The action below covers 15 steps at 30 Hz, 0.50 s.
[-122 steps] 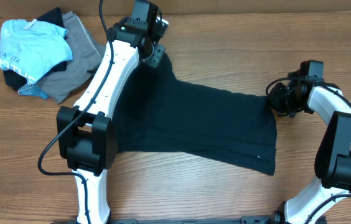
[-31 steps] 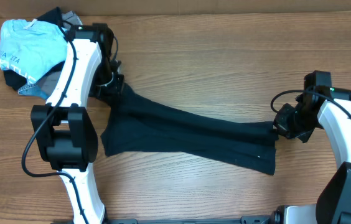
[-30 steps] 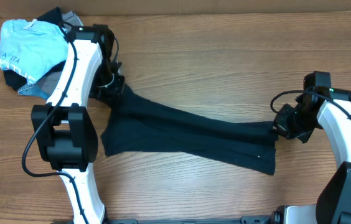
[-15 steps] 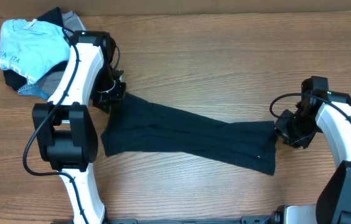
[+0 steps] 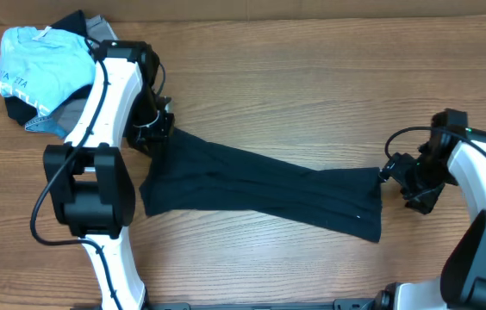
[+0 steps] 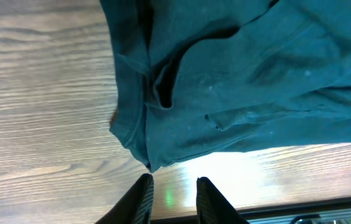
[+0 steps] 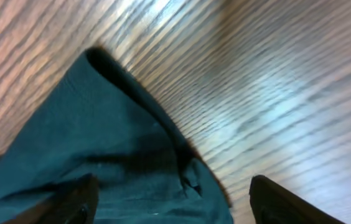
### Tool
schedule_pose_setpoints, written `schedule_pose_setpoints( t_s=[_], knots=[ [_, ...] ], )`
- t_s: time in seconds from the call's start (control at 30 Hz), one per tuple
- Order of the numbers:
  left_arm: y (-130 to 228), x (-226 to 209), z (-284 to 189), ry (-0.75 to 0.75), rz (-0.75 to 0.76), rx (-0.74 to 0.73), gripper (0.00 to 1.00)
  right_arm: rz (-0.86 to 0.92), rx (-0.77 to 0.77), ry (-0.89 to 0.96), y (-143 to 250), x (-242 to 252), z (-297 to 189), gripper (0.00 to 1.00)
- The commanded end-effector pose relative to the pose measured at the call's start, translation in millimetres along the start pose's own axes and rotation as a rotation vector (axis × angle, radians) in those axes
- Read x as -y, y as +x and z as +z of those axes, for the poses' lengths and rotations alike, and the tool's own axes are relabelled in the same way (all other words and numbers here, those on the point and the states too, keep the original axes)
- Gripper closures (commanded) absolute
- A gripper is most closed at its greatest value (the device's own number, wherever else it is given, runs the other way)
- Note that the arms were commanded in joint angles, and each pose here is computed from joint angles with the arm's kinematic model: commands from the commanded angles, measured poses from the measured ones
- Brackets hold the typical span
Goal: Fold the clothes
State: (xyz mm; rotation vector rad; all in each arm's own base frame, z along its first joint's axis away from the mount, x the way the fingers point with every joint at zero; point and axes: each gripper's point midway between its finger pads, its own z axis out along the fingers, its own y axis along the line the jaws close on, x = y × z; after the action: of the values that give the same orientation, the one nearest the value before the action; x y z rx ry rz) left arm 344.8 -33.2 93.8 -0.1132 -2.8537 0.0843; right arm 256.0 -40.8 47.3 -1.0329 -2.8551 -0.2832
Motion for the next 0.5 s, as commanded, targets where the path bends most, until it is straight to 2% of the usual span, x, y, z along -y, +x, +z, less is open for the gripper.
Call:
schedule_pose_setpoints(
  t_s=[0.0, 0.13, 0.27, 0.47],
  knots=[
    [1.7, 6.6, -50.3, 0.010, 0.019, 0.168, 0.71, -0.084, -0.081, -0.097, 12.8, -12.7, 5.2, 0.20],
    [8.9, 8.8, -81.9, 0.009, 0.017, 0.281, 0.70, -0.074, -0.102, -0.063, 14.5, -4.1, 17.3, 0.20],
    [21.0, 10.8, -110.4, 0.006, 0.024, 0.384, 0.67, -0.036, -0.146, -0.086, 20.8, 0.1, 35.1, 0.31],
    [32.6, 12.4, -134.1, 0.002, 0.032, 0.475, 0.60, -0.008, -0.196, -0.125, 36.9, 5.2, 57.7, 0.34]
  ],
)
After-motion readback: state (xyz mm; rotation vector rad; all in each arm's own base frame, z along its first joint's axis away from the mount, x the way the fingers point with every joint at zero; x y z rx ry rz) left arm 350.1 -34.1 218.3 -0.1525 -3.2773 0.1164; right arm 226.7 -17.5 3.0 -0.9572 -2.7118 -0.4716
